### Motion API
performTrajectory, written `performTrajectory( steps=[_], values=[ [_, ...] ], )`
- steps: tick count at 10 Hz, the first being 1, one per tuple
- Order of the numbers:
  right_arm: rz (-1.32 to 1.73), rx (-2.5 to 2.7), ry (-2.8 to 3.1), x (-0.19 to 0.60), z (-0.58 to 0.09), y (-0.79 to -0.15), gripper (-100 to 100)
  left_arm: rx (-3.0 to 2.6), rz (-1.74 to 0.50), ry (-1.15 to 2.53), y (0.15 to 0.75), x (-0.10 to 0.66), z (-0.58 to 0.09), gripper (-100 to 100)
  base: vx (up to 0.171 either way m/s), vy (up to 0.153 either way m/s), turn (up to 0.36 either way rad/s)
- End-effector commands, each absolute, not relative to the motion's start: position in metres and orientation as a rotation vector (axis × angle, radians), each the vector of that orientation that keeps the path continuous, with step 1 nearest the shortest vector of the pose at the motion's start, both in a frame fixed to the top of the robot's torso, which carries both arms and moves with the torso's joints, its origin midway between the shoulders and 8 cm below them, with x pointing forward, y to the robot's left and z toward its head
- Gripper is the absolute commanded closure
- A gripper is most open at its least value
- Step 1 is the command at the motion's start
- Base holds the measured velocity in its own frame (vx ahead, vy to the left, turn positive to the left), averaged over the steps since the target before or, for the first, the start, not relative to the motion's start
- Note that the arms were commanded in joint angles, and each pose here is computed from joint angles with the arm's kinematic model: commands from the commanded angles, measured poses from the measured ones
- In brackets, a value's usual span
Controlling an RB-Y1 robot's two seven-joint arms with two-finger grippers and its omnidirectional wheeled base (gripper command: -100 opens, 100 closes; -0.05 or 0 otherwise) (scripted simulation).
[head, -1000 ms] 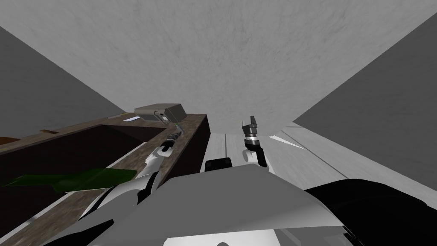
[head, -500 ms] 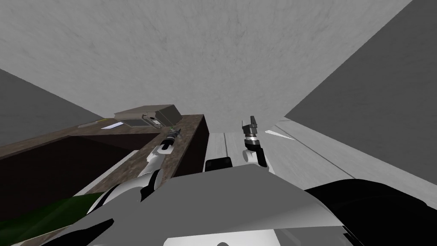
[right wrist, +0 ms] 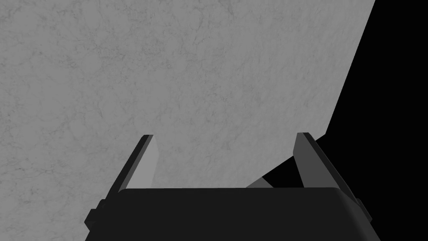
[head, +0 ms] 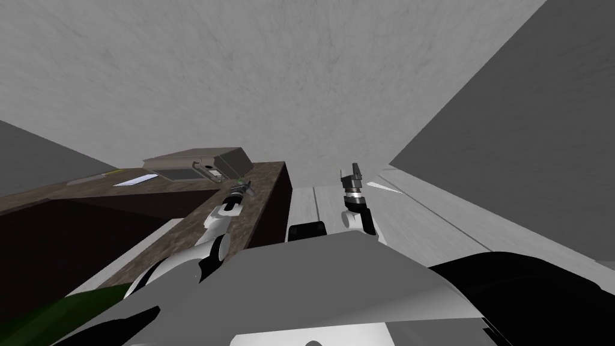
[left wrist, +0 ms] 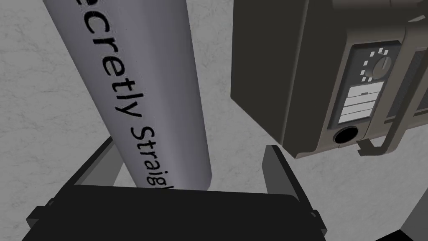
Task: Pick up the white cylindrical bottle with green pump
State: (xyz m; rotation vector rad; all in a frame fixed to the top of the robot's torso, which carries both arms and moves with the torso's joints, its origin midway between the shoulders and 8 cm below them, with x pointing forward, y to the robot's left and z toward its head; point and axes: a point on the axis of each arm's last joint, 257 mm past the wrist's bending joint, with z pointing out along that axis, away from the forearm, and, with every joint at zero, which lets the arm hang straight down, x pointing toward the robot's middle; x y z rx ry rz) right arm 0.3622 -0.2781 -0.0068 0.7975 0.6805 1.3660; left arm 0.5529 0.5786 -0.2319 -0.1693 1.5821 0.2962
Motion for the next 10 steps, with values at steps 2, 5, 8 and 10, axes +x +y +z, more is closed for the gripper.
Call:
performTrajectory(
  steps=[2, 5, 8, 10],
  values=[
    [1.366, 0.797, 0.681, 0.362, -0.007, -0.278, 0, -0.245, 0.289, 1.478, 0.587, 0.559, -0.203, -100, -0.095, 0.202, -0.398],
    [1.366, 0.798, 0.681, 0.362, -0.007, -0.278, 0, -0.244, 0.36, 1.463, 0.604, 0.551, -0.196, -100, -0.042, 0.101, -0.165],
    [1.366, 0.798, 0.681, 0.362, -0.007, -0.278, 0, -0.277, 0.359, 1.389, 0.599, 0.559, -0.178, -100, -0.027, -0.005, -0.052],
    [1.366, 0.798, 0.681, 0.362, -0.007, -0.278, 0, -0.334, 0.404, 1.355, 0.623, 0.546, -0.17, -100, -0.045, -0.05, -0.15]
  ],
)
